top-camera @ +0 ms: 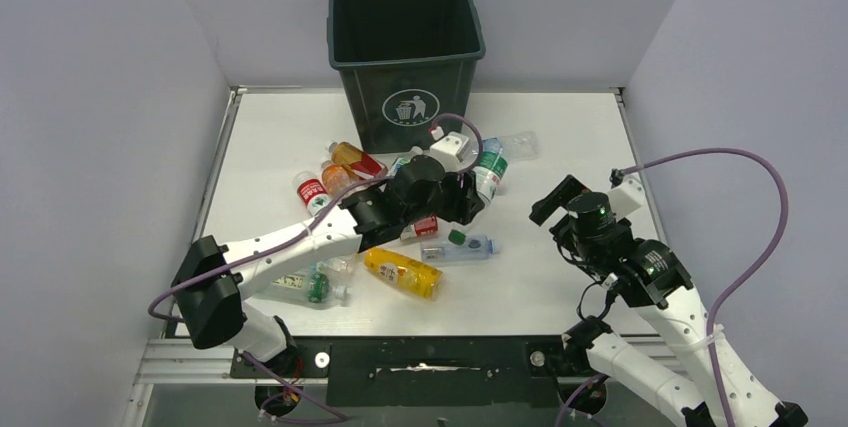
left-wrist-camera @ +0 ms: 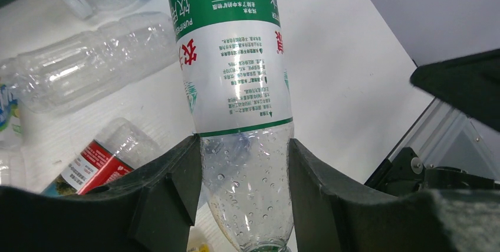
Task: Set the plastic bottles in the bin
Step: Place the plastic bottle in the trash bin.
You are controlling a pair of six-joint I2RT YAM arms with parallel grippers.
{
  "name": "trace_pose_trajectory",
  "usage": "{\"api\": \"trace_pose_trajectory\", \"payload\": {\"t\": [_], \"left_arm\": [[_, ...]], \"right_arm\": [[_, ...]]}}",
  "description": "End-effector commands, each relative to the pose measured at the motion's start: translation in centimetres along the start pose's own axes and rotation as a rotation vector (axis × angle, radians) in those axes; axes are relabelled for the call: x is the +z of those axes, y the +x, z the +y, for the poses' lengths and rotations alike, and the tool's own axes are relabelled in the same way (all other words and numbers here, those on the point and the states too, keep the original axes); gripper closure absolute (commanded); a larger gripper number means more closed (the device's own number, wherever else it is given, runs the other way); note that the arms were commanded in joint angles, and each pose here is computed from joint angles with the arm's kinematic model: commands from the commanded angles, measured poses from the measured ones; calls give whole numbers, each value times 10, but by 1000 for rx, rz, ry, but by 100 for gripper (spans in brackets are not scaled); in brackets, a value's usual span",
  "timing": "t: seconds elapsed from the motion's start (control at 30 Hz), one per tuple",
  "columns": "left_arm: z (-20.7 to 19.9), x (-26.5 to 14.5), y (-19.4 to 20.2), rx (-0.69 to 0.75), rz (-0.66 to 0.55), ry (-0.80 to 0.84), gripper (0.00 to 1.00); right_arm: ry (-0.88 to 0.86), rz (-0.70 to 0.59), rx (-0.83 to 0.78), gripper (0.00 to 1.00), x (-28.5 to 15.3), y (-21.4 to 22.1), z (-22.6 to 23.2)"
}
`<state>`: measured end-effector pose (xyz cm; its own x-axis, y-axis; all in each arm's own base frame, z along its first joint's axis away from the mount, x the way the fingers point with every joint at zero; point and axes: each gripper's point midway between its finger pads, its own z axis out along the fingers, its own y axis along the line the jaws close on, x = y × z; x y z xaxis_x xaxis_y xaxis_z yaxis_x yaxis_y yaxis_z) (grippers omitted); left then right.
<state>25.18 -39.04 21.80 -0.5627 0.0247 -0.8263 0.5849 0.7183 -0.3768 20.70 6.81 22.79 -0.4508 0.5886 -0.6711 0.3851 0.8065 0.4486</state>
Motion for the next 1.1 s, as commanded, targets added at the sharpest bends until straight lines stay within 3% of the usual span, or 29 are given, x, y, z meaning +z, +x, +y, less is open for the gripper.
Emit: {"api": "trace_pose_trajectory", "payload": {"t": [0.0,0.3,0.6,0.83,1.07], "left_arm": [[-26,-29,-77,7,-154,79,64],[-57,-56,-126,3,-219,162,63],[-61,-86,-170,28,-292,168,63],[-40,-105,-209,44,-364,128,62],[6,-113,-255,49,-441,55,62]], "right_arm": [[-38,-2,19,2,-1,0,5],[-48,29,10,2,8,13,5],[-51,53,1,2,15,22,6],[-55,68,-7,2,18,27,8],[-64,92,-22,2,24,32,14]]}}
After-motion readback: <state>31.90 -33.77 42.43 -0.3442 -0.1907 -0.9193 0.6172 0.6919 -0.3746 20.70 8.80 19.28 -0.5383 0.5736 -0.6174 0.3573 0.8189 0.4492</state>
